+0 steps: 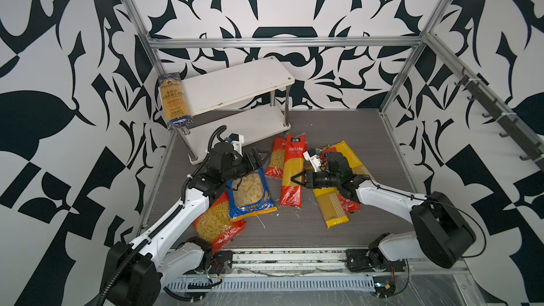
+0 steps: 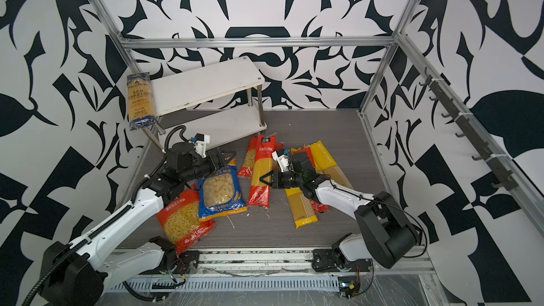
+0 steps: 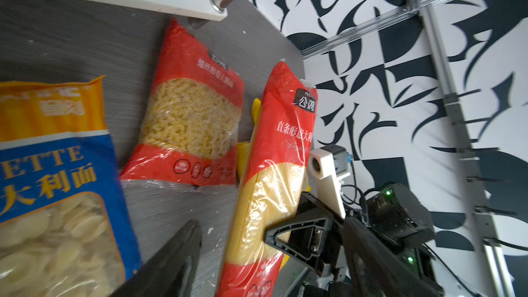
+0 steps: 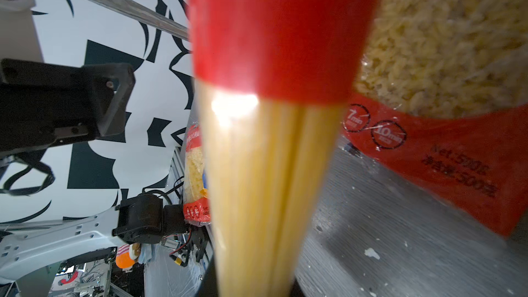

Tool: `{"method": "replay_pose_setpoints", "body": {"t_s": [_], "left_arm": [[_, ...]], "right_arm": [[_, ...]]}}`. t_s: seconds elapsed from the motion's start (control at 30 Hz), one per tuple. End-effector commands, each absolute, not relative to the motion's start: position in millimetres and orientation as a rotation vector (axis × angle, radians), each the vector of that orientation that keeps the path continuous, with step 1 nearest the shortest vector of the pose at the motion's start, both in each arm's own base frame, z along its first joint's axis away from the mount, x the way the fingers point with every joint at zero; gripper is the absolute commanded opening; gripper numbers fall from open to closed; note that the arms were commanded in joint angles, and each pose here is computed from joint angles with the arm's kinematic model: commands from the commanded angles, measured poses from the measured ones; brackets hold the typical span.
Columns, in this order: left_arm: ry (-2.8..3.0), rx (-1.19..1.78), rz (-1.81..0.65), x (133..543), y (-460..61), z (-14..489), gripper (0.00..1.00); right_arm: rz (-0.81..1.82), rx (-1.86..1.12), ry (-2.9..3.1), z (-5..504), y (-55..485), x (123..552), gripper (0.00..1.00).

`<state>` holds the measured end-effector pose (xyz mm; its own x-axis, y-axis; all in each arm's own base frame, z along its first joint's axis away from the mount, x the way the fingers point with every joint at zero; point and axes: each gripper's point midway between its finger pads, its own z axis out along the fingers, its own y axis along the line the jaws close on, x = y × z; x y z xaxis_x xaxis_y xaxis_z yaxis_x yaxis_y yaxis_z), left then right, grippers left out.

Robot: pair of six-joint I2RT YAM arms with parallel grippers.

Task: Arrange pasta packages on shelves
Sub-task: Pick up the pasta bag.

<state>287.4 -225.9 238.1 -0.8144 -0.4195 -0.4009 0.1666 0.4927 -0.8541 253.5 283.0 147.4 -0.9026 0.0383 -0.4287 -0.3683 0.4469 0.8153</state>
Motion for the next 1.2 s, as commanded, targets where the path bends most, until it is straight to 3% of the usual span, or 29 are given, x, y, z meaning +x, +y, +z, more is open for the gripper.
{"method": "replay_pose_setpoints", "body": {"t_s": [0.0,0.3,0.5,0.93,1.17], "left_arm": [[2.090,-0.141,-1.504,281,-240,257,0.88],[2.088,-0.143,-1.618,284,-255,250,0.92],[2.080,-0.057,-1.669,280,-273,259,0.86],[2.010,0.021,-1.721,277,-277,279,0.48],[1.961,0.020,-1.734,282,-278,296,0.24]], "right_arm": [[1.546,-0.499,1.985,232,298,252,0.00],[1.668,-0.617,1.860,284,316,228,0.00],[1.737,-0.701,1.822,306,330,214,0.00],[1.824,-0.689,1.802,317,337,216,0.01],[1.872,-0.563,1.793,313,337,225,0.12]]}}
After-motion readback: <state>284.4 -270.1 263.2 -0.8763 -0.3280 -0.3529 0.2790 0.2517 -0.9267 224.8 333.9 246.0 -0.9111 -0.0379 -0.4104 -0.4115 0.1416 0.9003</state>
